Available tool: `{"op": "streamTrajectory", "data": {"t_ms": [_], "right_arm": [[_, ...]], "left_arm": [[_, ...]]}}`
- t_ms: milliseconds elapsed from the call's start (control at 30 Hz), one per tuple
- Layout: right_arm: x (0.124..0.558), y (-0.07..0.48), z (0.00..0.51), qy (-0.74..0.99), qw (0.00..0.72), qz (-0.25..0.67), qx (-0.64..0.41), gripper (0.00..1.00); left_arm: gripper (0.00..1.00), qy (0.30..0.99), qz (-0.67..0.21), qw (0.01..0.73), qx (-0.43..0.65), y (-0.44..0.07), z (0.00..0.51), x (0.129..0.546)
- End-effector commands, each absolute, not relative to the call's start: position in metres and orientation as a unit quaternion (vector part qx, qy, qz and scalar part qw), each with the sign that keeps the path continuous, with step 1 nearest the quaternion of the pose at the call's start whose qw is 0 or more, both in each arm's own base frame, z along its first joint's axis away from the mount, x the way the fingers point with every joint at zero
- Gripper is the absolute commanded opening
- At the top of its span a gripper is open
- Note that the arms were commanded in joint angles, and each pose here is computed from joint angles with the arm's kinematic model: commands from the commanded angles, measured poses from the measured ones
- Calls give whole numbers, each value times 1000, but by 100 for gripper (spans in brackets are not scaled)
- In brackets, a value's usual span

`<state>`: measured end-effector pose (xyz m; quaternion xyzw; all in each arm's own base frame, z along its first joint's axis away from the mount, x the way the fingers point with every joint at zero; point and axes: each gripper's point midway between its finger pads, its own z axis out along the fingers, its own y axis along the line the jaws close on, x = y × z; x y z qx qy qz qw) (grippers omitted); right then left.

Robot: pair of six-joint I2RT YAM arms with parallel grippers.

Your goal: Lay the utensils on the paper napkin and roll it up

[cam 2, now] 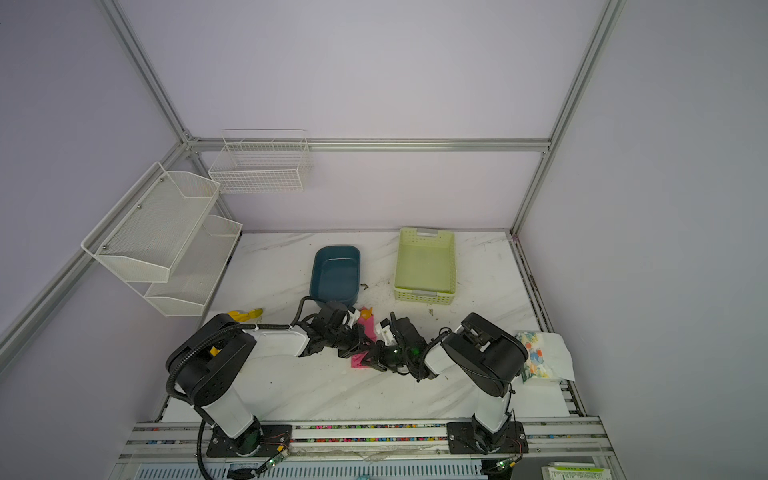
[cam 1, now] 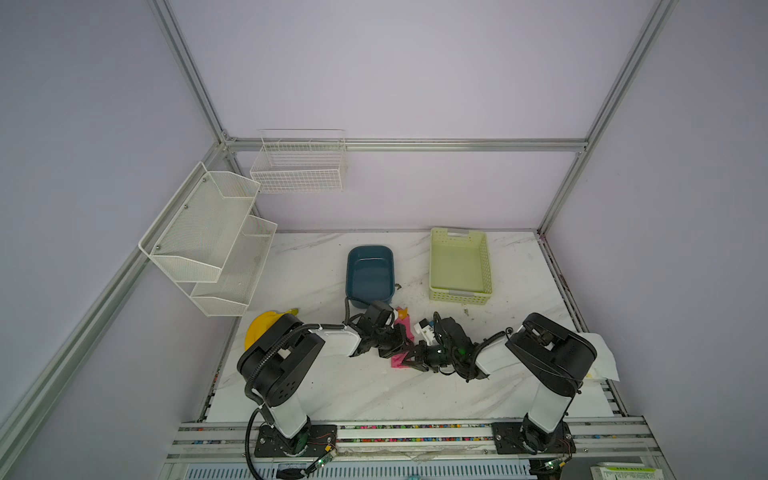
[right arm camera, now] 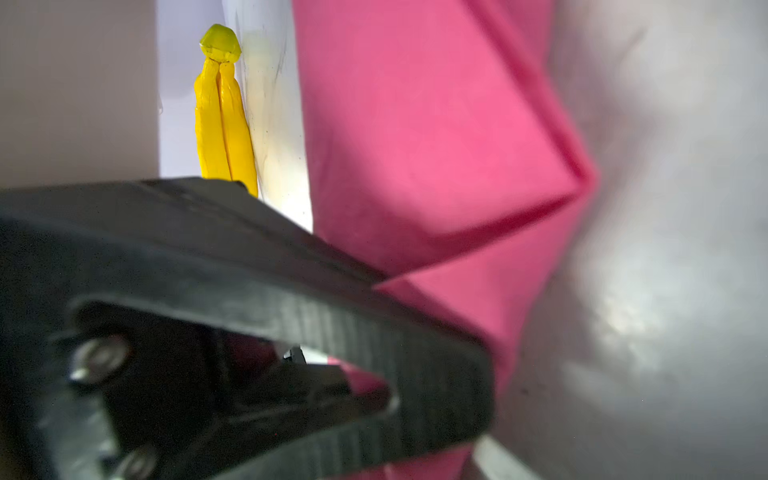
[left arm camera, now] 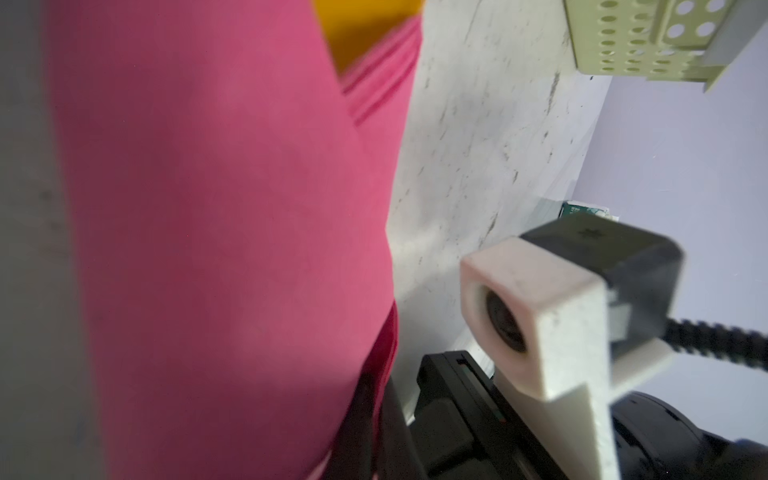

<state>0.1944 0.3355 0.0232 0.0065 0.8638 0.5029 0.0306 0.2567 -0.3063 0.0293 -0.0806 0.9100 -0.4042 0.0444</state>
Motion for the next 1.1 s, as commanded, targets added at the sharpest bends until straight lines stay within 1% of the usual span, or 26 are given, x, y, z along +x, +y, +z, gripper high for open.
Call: {"op": "streamTrajectory", "data": {"t_ms": [0,133,300,600,700,767,900,1067], "right_arm": [[172,302,-33,913,-21,405,50,0],[169,299,-32,917,-24,395,40,0],[164,289,-27,929,-20,369,21,0],[164,282,-14,938,-9,348,-6,0],[171,290,5,929,11,371,-5,0],[176,295,20,919,27,394,5,3],[181,297,45,884,50,460,66,7],[187,299,60,848,67,514,109,7]], "left_arm": [[1,893,-445,52,-35,-332,55,269],[1,903,-425,35,-39,-328,38,266],[1,921,-382,40,-63,-312,22,267],[1,920,-373,63,-101,-297,20,265],[1,917,-377,65,-114,-295,15,264],[1,917,-377,62,-117,-294,12,263],[1,917,-375,67,-122,-292,11,263],[1,915,-376,70,-127,-291,10,264]]}}
